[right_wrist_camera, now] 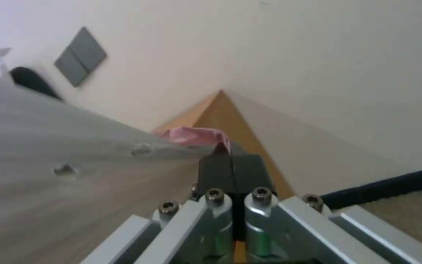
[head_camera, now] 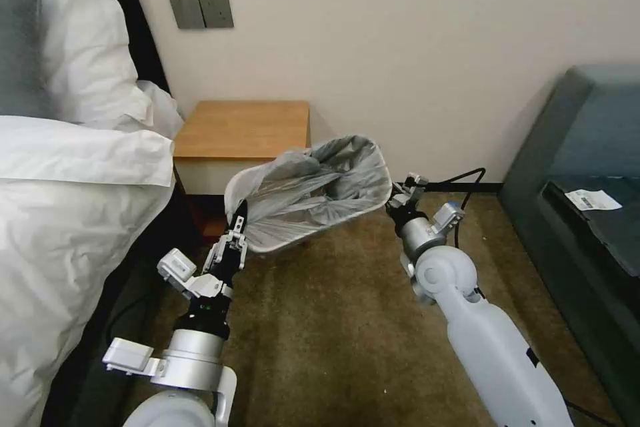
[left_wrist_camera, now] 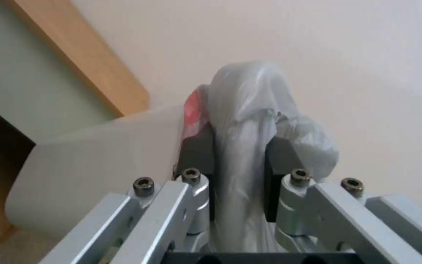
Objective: Pick up the garbage bag from the table and place it over the trash can.
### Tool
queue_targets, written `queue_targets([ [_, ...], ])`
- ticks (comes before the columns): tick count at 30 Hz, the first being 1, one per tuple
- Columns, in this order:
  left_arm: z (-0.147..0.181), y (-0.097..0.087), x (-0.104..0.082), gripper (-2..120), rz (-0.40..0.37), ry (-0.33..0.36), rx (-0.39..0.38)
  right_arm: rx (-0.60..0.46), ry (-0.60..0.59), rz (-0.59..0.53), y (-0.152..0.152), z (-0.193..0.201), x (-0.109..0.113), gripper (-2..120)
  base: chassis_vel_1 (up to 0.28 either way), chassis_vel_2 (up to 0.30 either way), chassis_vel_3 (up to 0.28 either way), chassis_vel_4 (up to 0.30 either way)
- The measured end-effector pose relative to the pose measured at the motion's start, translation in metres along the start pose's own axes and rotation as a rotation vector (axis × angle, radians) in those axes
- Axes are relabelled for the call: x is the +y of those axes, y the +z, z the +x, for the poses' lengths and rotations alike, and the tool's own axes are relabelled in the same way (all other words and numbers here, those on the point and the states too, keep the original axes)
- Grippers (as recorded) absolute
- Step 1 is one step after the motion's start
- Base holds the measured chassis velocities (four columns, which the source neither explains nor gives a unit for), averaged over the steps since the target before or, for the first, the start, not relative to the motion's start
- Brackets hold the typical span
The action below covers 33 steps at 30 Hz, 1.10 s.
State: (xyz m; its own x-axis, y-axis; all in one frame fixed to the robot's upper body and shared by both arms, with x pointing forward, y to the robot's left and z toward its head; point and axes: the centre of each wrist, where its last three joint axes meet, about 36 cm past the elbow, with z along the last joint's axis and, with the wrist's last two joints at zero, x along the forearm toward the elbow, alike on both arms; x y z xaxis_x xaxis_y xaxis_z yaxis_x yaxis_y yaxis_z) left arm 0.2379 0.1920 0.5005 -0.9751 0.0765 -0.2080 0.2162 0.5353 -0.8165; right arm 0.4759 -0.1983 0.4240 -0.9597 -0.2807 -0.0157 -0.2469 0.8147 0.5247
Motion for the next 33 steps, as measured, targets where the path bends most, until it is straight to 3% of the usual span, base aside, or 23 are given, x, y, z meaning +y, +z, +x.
queue_targets([
  [10, -0.002, 0.000, 0.004, 15, -0.022, -0.002, -0.010, -0.012, -0.013, 0.035, 0.001, 0.006, 0.001, 0, 0.000, 0.000, 0.000, 0.000],
  [11, -0.005, -0.004, 0.010, 15, -0.052, -0.016, -0.033, -0.030, -0.046, 0.071, -0.004, 0.019, 0.008, 10, 0.000, 0.000, 0.000, 0.000],
  [17, -0.010, -0.008, 0.023, 13, -0.110, -0.061, -0.046, -0.077, -0.110, 0.102, -0.022, 0.042, 0.029, 28, 0.000, 0.000, 0.000, 0.000],
  [19, -0.012, -0.005, 0.029, 12, -0.126, -0.080, -0.037, -0.102, -0.146, 0.119, -0.031, 0.054, 0.039, 40, 0.000, 0.000, 0.000, 0.000],
  [24, -0.012, -0.001, 0.035, 12, -0.138, -0.101, -0.025, -0.141, -0.184, 0.154, -0.043, 0.070, 0.046, 55, 0.000, 0.000, 0.000, 0.000],
  [30, -0.012, 0.002, 0.041, 11, -0.165, -0.121, -0.018, -0.209, -0.169, 0.189, -0.058, 0.090, 0.035, 79, 0.000, 0.000, 0.000, 0.000],
  [32, -0.012, 0.002, 0.041, 11, -0.165, -0.121, -0.018, -0.209, -0.169, 0.189, -0.058, 0.090, 0.035, 79, 0.000, 0.000, 0.000, 0.000],
  [33, -0.012, 0.004, 0.045, 11, -0.200, -0.129, -0.012, -0.248, -0.172, 0.193, -0.069, 0.096, 0.037, 89, 0.000, 0.000, 0.000, 0.000],
])
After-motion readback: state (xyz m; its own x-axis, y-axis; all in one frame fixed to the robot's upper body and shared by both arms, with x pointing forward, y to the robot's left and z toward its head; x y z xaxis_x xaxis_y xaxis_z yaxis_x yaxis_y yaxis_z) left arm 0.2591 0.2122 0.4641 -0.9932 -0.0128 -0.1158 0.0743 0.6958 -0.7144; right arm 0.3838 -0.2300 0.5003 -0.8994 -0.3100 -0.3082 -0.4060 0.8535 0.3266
